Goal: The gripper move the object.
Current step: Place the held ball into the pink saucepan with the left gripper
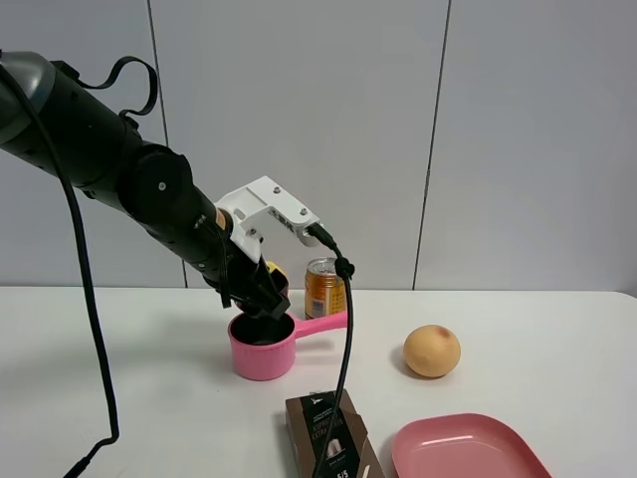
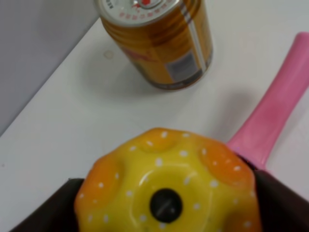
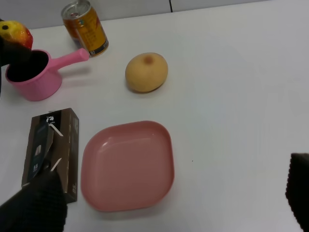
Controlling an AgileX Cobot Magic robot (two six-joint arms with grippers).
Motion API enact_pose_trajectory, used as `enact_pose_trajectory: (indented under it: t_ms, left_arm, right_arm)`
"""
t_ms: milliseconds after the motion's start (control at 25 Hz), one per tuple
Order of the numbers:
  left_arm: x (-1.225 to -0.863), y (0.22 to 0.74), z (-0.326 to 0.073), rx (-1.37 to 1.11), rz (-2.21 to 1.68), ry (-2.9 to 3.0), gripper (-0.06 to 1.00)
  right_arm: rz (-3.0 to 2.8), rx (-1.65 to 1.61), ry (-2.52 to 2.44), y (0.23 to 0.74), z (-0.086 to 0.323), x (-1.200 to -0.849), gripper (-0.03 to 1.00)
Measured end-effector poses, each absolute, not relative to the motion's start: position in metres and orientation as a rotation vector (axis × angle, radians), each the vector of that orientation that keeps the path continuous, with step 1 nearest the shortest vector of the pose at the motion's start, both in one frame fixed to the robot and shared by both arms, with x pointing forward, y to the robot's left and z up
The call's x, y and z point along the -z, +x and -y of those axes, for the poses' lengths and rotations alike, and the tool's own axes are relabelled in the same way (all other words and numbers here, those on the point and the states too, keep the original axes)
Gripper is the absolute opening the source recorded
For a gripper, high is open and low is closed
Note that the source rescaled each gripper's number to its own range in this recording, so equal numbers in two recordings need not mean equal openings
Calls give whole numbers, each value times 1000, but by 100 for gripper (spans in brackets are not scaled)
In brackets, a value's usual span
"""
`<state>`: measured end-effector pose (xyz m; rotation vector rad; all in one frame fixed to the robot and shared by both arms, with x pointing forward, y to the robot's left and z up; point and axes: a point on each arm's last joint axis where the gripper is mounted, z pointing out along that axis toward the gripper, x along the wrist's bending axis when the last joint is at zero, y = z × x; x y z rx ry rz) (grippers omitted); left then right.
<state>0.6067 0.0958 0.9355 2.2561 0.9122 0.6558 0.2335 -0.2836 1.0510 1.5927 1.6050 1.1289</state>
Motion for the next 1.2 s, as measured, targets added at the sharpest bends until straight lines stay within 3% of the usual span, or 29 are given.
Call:
enact_pose_trajectory:
  t_ms: [1200]
  left_arm:
    - [-920,608,-97,-613,-973,2272,1]
  right_arm:
    - [-1605,-1129,1593,234,284,-1051,100]
